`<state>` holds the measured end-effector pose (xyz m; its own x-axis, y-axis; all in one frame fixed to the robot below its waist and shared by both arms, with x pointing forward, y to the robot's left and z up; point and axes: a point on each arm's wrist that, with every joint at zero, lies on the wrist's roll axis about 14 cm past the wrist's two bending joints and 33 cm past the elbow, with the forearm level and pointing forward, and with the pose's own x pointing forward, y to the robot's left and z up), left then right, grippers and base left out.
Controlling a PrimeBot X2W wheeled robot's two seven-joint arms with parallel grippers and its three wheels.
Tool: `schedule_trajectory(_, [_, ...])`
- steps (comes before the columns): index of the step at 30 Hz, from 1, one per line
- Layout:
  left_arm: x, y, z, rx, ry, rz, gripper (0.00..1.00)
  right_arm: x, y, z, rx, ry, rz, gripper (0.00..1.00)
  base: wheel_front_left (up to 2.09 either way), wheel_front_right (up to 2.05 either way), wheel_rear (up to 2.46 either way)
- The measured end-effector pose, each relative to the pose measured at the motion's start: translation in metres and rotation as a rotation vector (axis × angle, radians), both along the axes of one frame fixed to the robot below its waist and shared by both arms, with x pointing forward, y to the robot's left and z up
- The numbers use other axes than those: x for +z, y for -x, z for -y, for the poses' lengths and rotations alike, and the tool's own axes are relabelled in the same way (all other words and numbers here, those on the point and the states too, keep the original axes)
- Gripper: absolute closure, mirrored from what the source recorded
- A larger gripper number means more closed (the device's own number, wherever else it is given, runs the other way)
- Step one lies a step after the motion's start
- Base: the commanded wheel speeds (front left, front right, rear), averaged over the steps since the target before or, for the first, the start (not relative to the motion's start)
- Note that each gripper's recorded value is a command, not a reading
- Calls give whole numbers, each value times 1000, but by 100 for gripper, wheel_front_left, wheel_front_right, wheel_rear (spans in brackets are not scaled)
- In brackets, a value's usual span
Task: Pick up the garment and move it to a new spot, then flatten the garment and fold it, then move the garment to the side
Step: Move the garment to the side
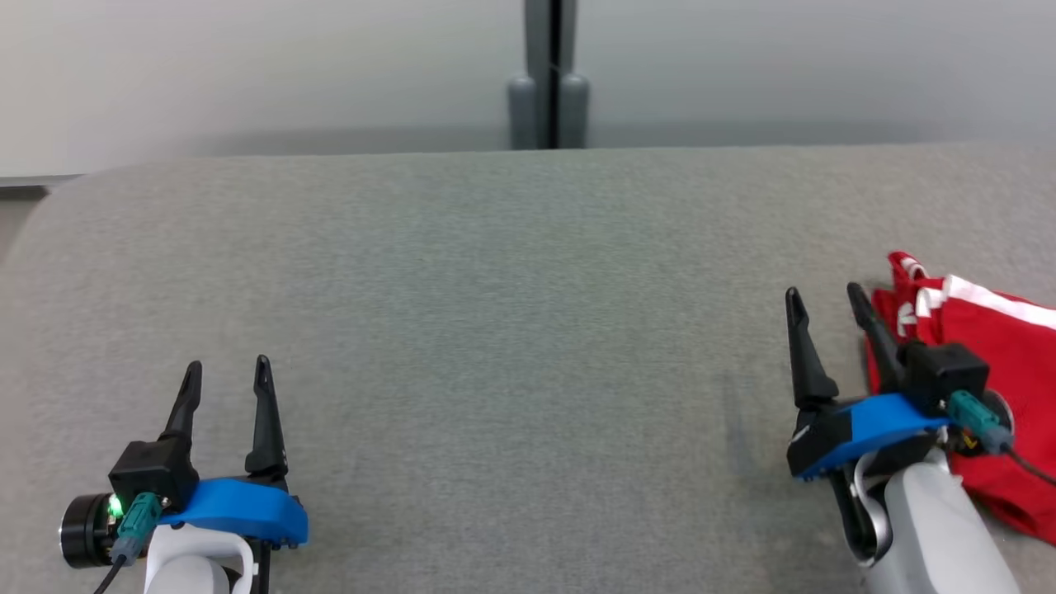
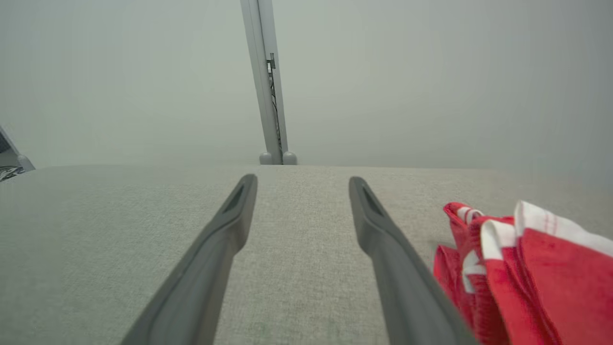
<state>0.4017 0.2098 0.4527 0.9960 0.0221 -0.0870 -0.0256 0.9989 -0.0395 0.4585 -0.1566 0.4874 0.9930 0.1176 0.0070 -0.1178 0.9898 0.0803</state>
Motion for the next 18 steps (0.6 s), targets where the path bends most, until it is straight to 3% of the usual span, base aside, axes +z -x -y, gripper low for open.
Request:
schedule_trajectory(7, [3, 27, -16, 58, -4, 0, 0, -13, 27, -10, 18, -53, -44, 0, 0, 0, 0])
schedule_trajectory(18, [1, 45, -8, 50, 5, -6, 0, -9, 57, 5, -21, -69, -36, 0, 0, 0, 0])
